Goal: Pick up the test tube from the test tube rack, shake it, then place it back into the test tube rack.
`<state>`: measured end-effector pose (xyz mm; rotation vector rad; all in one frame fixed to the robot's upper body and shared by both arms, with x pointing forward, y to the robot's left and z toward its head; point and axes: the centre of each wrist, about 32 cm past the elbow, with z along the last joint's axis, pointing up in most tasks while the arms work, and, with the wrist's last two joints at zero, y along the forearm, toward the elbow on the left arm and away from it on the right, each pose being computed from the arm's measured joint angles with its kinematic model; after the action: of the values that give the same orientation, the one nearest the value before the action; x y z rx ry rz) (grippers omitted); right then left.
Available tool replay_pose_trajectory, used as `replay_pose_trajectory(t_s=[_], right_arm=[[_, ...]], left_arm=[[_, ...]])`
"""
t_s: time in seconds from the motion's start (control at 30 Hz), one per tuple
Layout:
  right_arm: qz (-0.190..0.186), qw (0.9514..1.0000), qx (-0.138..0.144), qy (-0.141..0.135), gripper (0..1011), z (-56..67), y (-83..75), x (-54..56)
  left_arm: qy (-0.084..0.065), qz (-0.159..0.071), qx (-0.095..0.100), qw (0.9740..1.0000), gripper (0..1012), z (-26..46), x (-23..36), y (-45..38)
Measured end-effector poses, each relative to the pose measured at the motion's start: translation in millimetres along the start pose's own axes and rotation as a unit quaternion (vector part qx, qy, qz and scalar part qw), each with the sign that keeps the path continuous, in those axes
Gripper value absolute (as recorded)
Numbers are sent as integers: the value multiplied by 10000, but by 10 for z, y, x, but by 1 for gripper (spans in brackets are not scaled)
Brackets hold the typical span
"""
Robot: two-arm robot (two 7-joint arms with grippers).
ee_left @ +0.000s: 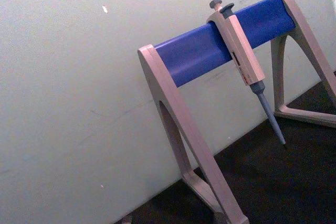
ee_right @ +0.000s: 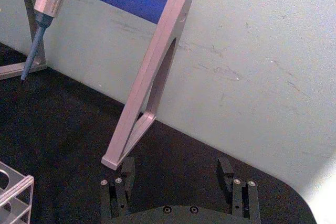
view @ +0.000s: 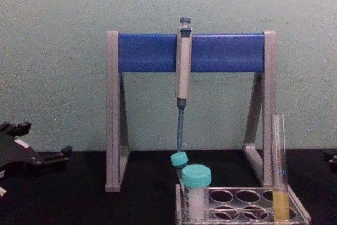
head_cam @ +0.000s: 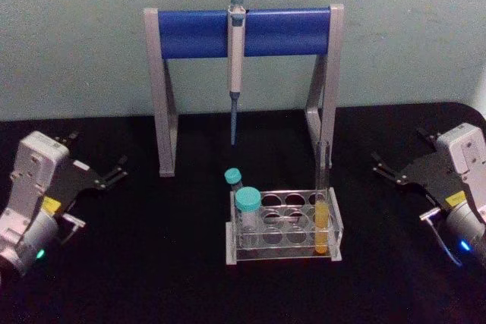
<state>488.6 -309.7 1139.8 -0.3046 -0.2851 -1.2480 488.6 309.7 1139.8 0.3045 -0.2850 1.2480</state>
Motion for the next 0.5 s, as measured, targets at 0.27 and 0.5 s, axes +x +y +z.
replay_pose_trajectory(t_s=[0.27,0.5], right_arm=[[0,10000,0,0,1000,0,0,0],[0,10000,0,0,1000,0,0,0]], left_arm=[[0,0,0,10000,1001,0,0,0],[0,0,0,10000,1001,0,0,0]])
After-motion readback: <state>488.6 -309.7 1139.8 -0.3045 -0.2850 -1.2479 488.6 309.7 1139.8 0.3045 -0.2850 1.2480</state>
